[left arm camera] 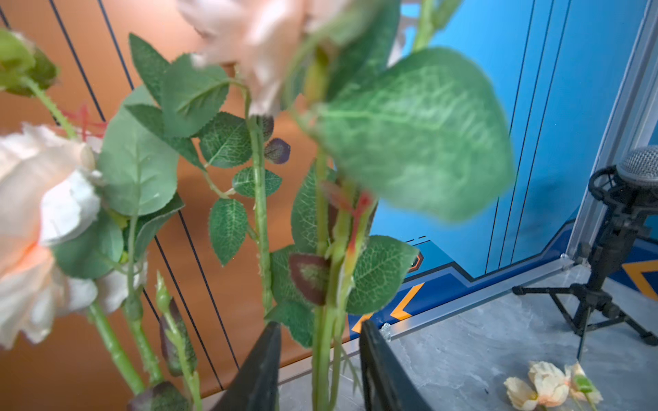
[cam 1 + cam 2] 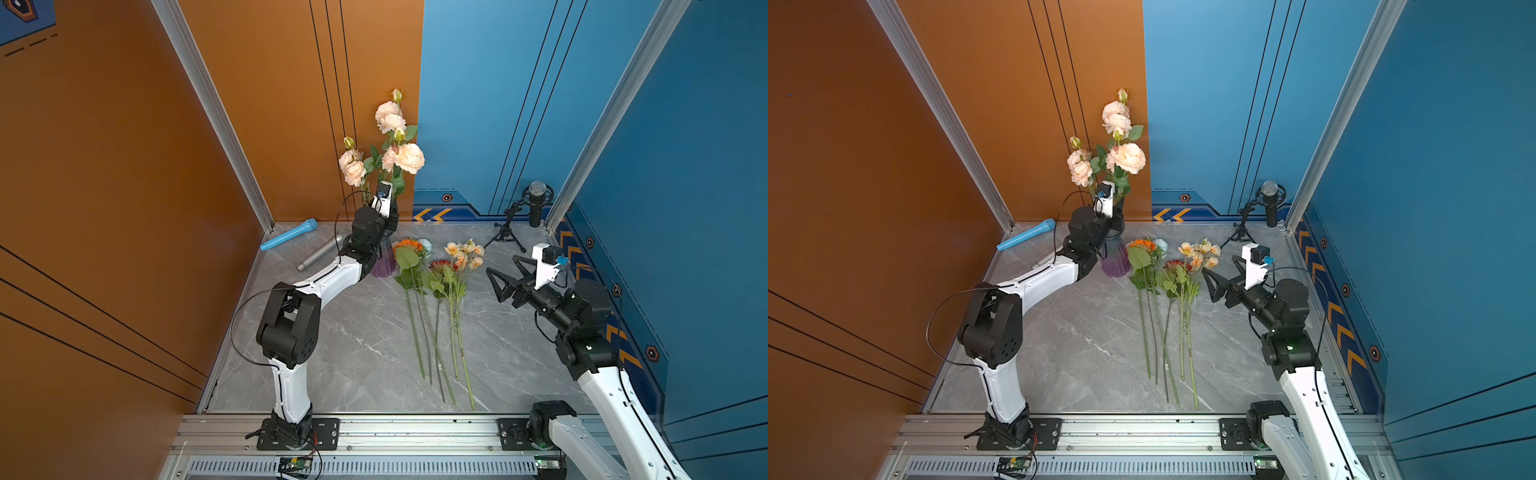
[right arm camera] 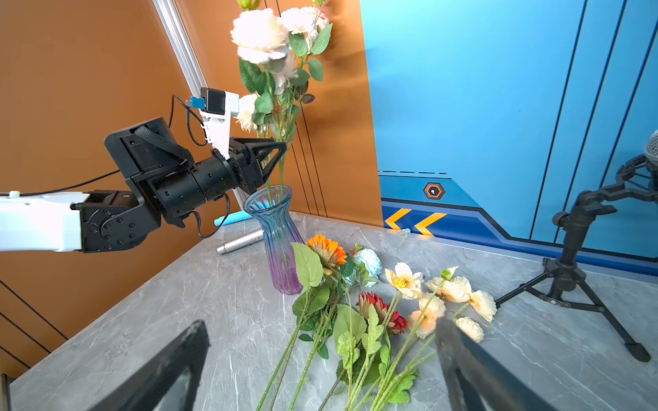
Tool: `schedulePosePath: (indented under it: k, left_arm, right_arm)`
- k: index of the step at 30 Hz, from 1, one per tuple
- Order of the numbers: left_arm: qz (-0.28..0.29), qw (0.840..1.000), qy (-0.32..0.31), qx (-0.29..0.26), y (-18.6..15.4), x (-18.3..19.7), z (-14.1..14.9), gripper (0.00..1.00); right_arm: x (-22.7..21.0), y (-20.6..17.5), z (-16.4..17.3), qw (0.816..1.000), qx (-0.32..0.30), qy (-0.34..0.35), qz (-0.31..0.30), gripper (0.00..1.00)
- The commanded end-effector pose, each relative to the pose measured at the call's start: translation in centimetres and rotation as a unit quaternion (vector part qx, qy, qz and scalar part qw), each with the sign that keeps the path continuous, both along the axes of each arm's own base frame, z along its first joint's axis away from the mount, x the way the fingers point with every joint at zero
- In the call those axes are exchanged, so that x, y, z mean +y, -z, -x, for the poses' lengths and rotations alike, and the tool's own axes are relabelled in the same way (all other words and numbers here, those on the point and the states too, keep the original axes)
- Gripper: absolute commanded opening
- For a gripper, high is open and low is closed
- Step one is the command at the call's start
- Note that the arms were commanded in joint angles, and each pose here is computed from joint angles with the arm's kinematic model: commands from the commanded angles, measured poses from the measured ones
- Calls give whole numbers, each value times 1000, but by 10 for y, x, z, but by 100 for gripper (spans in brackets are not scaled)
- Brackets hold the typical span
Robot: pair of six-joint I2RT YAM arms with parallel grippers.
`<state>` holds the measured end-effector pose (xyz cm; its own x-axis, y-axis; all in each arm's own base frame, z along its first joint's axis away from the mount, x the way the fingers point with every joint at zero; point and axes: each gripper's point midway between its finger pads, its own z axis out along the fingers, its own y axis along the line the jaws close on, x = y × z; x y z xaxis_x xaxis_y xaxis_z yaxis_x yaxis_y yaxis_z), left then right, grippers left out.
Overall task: Place the pink flowers into the vase
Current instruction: Place the flower in the vase.
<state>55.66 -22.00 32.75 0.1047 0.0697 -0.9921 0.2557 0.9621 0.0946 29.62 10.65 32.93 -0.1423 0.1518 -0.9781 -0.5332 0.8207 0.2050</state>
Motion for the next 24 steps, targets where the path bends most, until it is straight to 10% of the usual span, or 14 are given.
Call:
schedulePosePath:
  k: [1, 16, 24]
  left_arm:
    - [-3, 1000, -20, 5, 11, 3, -1, 51]
    - [-20, 999, -4, -24, -27, -13, 71, 85]
    - [-7, 1000, 20, 18, 11, 8, 139, 98]
  right_arm:
    - [0, -11, 3, 1000, -13, -5, 6, 100]
    - [-13, 3, -11, 999, 3, 41, -8, 100]
    - [-36, 38, -32, 993, 8, 115, -4, 100]
